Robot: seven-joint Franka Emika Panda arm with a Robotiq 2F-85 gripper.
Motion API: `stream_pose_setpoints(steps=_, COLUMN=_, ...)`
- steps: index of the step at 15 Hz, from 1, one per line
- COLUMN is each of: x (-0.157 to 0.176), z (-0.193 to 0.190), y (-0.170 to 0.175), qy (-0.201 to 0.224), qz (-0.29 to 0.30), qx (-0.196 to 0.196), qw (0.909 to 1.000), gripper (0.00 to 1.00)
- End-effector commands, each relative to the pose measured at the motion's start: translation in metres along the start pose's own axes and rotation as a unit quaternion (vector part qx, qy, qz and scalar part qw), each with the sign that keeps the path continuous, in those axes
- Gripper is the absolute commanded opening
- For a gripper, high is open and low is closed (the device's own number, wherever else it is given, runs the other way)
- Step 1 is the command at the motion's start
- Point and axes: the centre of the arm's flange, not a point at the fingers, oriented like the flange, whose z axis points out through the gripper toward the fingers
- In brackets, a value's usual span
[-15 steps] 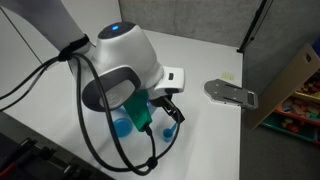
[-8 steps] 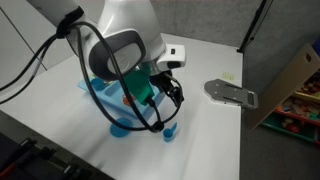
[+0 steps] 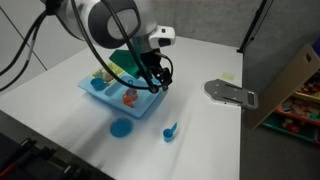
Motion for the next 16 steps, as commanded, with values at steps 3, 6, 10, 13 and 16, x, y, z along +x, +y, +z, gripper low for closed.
stream_pose_setpoints(steps=3, x=0.001, z=-0.045, y=-0.019, qy=-0.061, qz=-0.024, qx=0.023, qw=0.9976, gripper=1.00)
stream_pose_setpoints(steps=6, x=-0.005, z=-0.067, y=-0.024, qy=-0.091, qz=-0.035, qx=0.028, qw=0.9948, gripper=1.00)
stream_pose_setpoints(steps=10, x=-0.014, z=-0.099, y=-0.024, qy=-0.129, qz=-0.055, qx=0.038, qw=0.9893, gripper=1.00)
stream_pose_setpoints(steps=13, x=-0.019, z=-0.123, y=-0.022, qy=-0.151, qz=-0.069, qx=0.046, qw=0.9851, gripper=1.00)
stream_pose_setpoints(steps=16, x=-0.024, z=-0.150, y=-0.018, qy=-0.162, qz=-0.084, qx=0.050, qw=0.9818, gripper=1.00)
